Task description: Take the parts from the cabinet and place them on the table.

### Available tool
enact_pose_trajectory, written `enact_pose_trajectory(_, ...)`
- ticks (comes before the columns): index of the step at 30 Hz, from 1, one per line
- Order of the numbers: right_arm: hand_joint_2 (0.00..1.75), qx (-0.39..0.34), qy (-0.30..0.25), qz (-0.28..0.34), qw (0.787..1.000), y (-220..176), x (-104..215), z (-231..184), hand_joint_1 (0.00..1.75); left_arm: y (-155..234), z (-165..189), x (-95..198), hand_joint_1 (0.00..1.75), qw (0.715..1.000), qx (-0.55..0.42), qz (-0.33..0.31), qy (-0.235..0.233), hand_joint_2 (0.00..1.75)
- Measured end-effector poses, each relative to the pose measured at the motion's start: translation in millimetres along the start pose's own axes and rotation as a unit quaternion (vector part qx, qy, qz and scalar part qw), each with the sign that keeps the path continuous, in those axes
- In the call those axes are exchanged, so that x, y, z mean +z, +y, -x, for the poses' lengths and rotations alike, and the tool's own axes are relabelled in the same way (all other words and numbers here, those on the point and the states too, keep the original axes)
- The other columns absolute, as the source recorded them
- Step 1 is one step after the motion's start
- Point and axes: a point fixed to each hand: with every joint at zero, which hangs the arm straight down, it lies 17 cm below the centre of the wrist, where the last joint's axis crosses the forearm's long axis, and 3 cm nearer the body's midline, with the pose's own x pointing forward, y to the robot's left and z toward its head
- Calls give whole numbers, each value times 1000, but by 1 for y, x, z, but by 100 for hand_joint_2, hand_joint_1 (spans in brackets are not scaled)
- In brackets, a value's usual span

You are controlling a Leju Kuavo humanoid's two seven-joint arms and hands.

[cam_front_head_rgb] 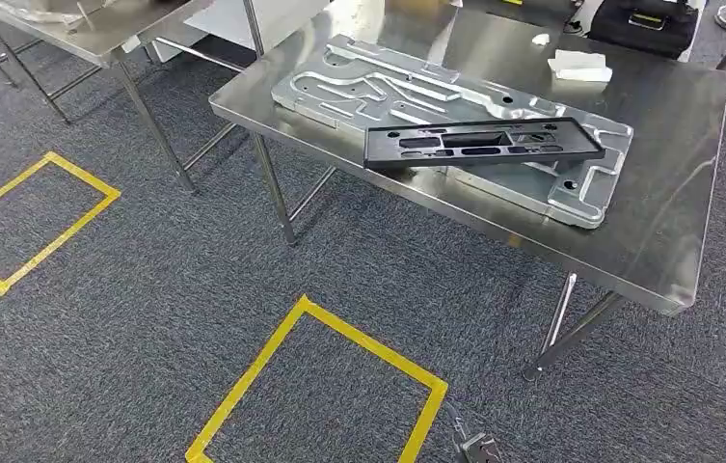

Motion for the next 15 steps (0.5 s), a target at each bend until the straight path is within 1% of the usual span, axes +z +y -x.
enact_pose_trajectory(6,0,2,6,1,1000,1,5,5,0,-3,-3,0,0,1000,-1,2,-4,0)
enact_pose_trajectory(15,0,31,8,-25,999,13,12,11,0,-5,0,1,0,1000,6,2,1,0)
